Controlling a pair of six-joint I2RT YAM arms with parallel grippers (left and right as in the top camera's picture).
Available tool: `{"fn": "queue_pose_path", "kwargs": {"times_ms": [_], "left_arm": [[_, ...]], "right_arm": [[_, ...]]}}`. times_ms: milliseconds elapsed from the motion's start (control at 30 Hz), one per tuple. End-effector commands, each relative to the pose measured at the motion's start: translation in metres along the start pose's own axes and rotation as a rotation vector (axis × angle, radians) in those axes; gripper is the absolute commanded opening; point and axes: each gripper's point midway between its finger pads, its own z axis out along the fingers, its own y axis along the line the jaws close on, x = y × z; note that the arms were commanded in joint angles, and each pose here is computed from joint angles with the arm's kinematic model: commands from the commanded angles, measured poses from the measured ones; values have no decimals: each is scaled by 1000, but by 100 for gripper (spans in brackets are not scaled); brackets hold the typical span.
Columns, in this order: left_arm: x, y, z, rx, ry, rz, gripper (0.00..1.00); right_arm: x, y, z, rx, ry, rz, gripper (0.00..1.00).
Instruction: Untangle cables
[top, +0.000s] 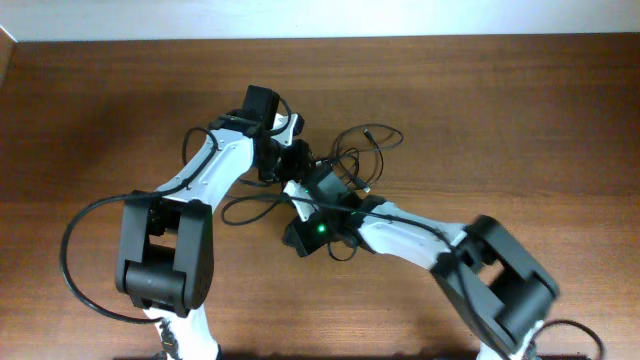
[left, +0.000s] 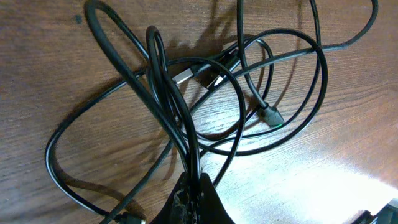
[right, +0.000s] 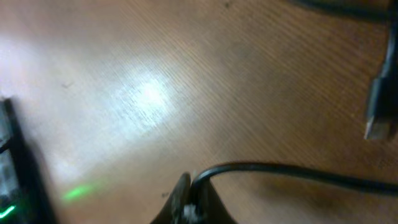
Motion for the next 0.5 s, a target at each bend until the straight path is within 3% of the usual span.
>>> {"fn": "queue_pose_path", "kwargs": {"times_ms": [0,100,133,167,200,233,467], "left_arm": [[3,1,0,-13,5,6,2],[3,1,0,-13,5,5,9],[3,1,0,-14,7,4,25],[4,2,0,-14,10,3,49],[4,2,0,-15,11,2,80],[4,2,0,-14,11,19,99],[4,2,0,-15,11,36,99]], "right_arm": [[-38,57,-70,-144,-135,-69,4],[-47,94,-120,-185,-223,-141,4],[-49,103,-134,-192,-250,-161,4],[-51,112,-147,-200,-282,-184,4],[-54,121,-164,-208,-323,-210,4],[-56,128,-179,-213,-360,-230,4],[-86,194,-320,-255,-827,-510,4]]}}
